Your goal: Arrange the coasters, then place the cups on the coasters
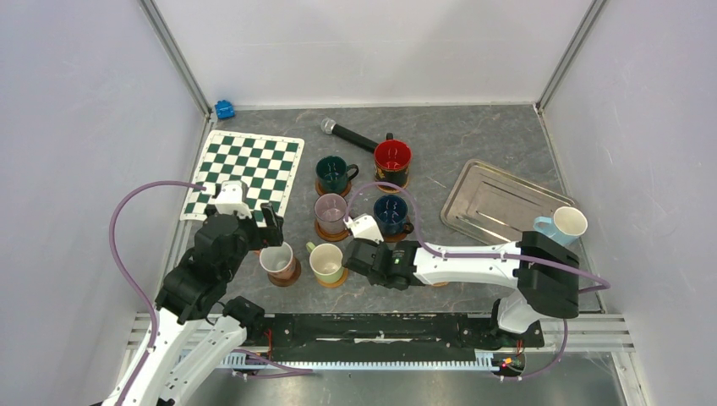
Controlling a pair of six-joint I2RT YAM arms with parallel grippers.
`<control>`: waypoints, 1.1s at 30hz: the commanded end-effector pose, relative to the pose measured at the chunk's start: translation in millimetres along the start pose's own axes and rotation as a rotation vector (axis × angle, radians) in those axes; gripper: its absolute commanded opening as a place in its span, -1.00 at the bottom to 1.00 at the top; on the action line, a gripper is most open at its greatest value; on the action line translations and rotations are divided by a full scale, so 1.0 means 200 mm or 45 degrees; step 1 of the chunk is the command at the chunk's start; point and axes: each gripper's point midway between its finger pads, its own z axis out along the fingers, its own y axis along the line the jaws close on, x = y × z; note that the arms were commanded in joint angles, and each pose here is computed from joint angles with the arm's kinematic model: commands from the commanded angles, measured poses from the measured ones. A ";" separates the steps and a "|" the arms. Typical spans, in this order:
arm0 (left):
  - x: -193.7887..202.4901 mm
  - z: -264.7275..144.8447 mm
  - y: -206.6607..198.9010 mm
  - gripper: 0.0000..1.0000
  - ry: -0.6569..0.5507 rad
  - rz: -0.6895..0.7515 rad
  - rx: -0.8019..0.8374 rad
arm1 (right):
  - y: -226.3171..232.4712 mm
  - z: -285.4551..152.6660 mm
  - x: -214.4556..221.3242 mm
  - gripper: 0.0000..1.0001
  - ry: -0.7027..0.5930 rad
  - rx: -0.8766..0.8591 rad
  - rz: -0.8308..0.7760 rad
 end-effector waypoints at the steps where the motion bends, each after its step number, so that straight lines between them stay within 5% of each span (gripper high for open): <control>1: -0.07 0.00 0.00 0.99 -0.067 0.004 0.002 | 0.01 -0.01 -0.09 -0.97 -0.070 0.015 0.042; 33: -0.08 -0.02 0.01 0.99 -0.075 0.004 -0.011 | -0.02 0.09 0.00 -0.81 -0.059 0.058 0.060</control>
